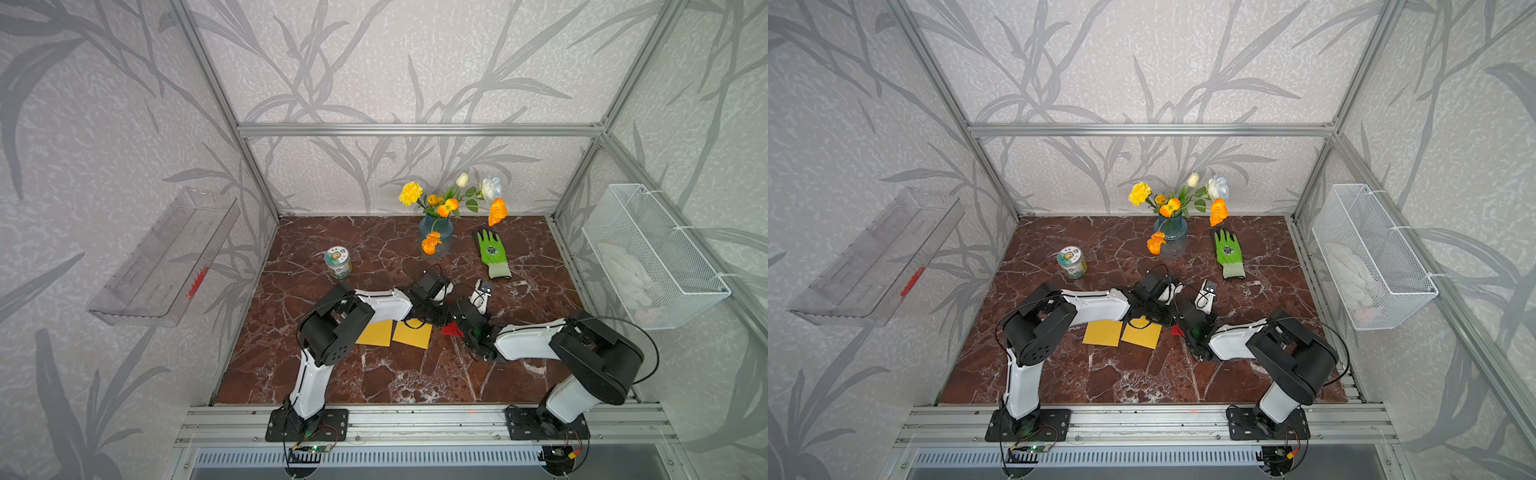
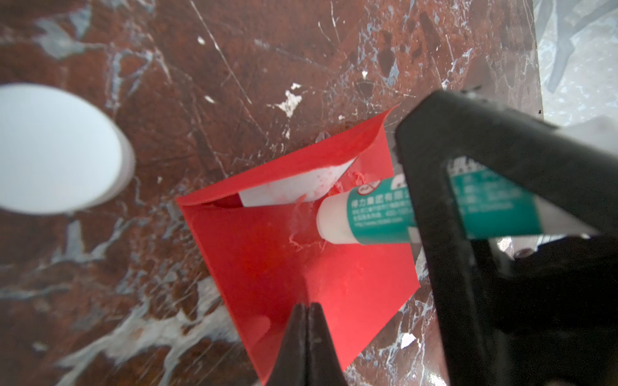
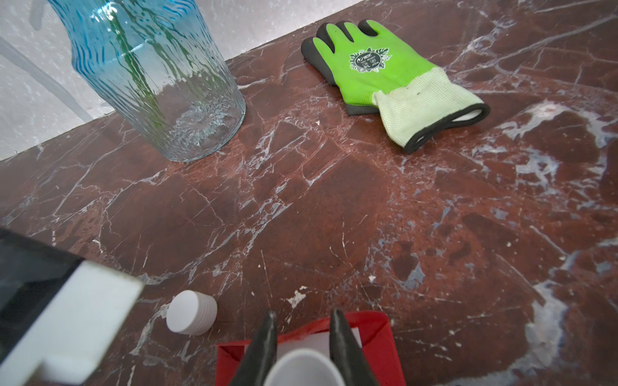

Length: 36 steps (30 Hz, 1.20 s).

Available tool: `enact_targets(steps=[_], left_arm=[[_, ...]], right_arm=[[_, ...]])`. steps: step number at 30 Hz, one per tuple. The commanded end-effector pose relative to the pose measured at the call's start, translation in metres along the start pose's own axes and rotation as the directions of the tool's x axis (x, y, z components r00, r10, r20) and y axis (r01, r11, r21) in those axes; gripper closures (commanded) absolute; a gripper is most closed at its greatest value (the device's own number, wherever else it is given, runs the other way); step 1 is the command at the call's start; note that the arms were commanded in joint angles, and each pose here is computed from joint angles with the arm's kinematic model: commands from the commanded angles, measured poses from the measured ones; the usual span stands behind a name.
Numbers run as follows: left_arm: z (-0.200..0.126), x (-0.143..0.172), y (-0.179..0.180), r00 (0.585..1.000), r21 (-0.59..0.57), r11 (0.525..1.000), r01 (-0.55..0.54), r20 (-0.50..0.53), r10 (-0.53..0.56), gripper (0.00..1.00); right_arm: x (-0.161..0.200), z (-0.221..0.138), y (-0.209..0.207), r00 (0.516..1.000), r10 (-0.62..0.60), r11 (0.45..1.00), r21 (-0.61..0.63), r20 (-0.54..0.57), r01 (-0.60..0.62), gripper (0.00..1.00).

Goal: Seal the envelope with a glue stick
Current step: Apply the envelope at the center of the board.

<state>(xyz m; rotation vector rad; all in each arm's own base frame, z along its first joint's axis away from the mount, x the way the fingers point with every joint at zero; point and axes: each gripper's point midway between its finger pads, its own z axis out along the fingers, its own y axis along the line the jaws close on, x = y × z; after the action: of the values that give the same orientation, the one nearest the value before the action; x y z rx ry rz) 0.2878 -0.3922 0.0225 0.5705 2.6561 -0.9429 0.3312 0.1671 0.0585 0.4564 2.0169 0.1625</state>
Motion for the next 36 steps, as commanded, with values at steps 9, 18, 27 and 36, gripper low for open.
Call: enact_targets(steps=[9, 18, 27, 36], left_arm=[[0.012, 0.027, 0.019, 0.997, -0.062, 0.998, 0.018, -0.080, -0.023, 1.00], [0.013, 0.029, 0.019, 0.996, -0.059, 0.998, 0.019, -0.089, -0.025, 1.00], [0.014, 0.033, 0.024, 0.994, -0.079, 0.996, 0.026, -0.104, -0.035, 1.00], [0.013, 0.034, 0.028, 0.993, -0.087, 0.996, 0.037, -0.107, -0.046, 1.00]], right_arm=[[0.037, -0.003, 0.028, 0.993, -0.012, 0.996, -0.085, -0.115, 0.002, 1.00], [0.042, -0.006, 0.028, 0.993, -0.044, 0.997, -0.071, -0.108, 0.037, 1.00], [0.029, -0.013, 0.009, 0.997, -0.064, 0.997, -0.040, -0.038, 0.063, 1.00], [0.013, -0.022, 0.005, 0.999, -0.041, 0.997, -0.067, -0.022, 0.039, 1.00]])
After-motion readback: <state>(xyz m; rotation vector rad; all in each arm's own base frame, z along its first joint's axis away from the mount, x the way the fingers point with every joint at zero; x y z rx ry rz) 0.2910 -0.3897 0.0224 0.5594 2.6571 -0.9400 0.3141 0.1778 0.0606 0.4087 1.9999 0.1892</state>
